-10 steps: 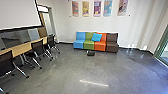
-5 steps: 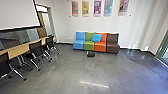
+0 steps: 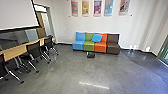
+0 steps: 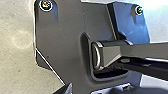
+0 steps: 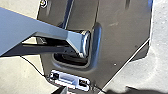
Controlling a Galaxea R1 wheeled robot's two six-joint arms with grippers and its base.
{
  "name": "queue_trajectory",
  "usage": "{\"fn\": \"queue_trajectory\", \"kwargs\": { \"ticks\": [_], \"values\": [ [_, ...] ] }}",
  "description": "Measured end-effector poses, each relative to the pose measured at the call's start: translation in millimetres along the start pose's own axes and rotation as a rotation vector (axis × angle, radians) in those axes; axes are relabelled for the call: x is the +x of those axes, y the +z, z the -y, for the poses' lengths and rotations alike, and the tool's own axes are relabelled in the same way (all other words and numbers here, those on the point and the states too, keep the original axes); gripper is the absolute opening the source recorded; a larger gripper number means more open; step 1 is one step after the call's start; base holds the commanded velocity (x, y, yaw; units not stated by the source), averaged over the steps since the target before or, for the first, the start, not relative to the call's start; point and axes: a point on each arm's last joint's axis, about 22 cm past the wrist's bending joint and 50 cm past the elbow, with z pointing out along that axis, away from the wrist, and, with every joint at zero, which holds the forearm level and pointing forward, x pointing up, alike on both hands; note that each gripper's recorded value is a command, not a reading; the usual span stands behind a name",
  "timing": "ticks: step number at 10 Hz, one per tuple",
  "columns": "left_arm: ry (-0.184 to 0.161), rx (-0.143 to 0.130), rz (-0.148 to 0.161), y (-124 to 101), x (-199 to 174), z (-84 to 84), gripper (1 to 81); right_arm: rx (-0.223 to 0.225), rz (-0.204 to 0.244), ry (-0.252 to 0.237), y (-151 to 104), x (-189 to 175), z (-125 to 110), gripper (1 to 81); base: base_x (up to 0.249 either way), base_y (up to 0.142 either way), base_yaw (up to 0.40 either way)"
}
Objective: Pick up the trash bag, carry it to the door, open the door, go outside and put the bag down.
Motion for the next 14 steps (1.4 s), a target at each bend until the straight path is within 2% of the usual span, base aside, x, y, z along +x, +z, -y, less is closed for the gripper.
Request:
{"fn": "queue_trajectory", "kwargs": {
  "ticks": [14],
  "values": [
    [-0.001, 0.000, -0.001, 0.1, 0.4, -0.3, 81.1, -0.019, 0.007, -0.015, -0.3, 0.3, -8.4, 81.1, 0.176, 0.000, 0.000]
  ]
}}
